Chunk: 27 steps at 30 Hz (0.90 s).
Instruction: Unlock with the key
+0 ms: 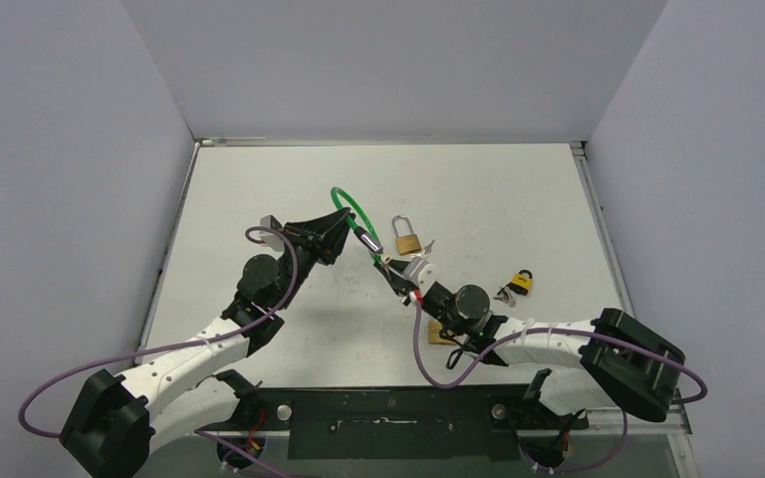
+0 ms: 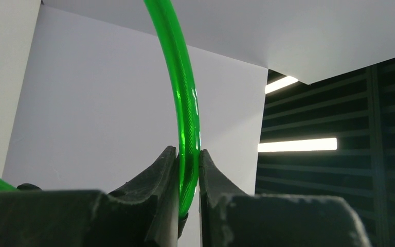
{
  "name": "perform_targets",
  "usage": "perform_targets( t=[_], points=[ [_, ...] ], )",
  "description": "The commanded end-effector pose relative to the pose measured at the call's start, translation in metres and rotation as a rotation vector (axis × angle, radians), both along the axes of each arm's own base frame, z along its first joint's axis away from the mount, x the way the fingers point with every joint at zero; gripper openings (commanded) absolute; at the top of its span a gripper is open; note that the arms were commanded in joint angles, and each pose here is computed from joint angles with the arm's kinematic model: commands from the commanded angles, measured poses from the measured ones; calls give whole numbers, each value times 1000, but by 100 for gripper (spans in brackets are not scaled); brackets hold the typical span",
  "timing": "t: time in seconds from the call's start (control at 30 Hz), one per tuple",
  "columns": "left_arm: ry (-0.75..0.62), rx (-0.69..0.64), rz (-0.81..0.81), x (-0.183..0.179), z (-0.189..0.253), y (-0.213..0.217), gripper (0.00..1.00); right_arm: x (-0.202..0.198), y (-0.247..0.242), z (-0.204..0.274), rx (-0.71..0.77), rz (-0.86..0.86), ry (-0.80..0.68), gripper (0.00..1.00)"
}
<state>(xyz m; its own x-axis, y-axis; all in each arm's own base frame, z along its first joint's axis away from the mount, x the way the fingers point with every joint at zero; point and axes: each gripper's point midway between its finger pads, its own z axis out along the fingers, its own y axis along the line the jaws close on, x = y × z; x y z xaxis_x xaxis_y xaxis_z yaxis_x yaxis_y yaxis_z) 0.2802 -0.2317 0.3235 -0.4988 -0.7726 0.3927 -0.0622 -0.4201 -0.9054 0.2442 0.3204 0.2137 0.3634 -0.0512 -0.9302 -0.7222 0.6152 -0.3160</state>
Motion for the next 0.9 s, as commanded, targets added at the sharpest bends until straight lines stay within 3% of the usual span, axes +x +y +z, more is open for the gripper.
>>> perform_targets(
  t=[0.0,0.27,0.53,0.7,0.87],
  points=[
    [-166,-162,-31,-28,81,13,0,24,-25,-10,-27,-182,-63,0],
    [-165,-176,-3,-33,81,24,0,22,-28,-11,-15,-191,-76,0],
    [-54,-171,-14,-26,47,18,0,-18,3,65,100,-13,-119,0],
    [-31,-214,-57,-26,45,10,0,2,1,33,-10,-129,-167,0],
    [-55,-245,-86,-32,62,8,0,33,-15,17,-10,-210,-155,0]
  ],
)
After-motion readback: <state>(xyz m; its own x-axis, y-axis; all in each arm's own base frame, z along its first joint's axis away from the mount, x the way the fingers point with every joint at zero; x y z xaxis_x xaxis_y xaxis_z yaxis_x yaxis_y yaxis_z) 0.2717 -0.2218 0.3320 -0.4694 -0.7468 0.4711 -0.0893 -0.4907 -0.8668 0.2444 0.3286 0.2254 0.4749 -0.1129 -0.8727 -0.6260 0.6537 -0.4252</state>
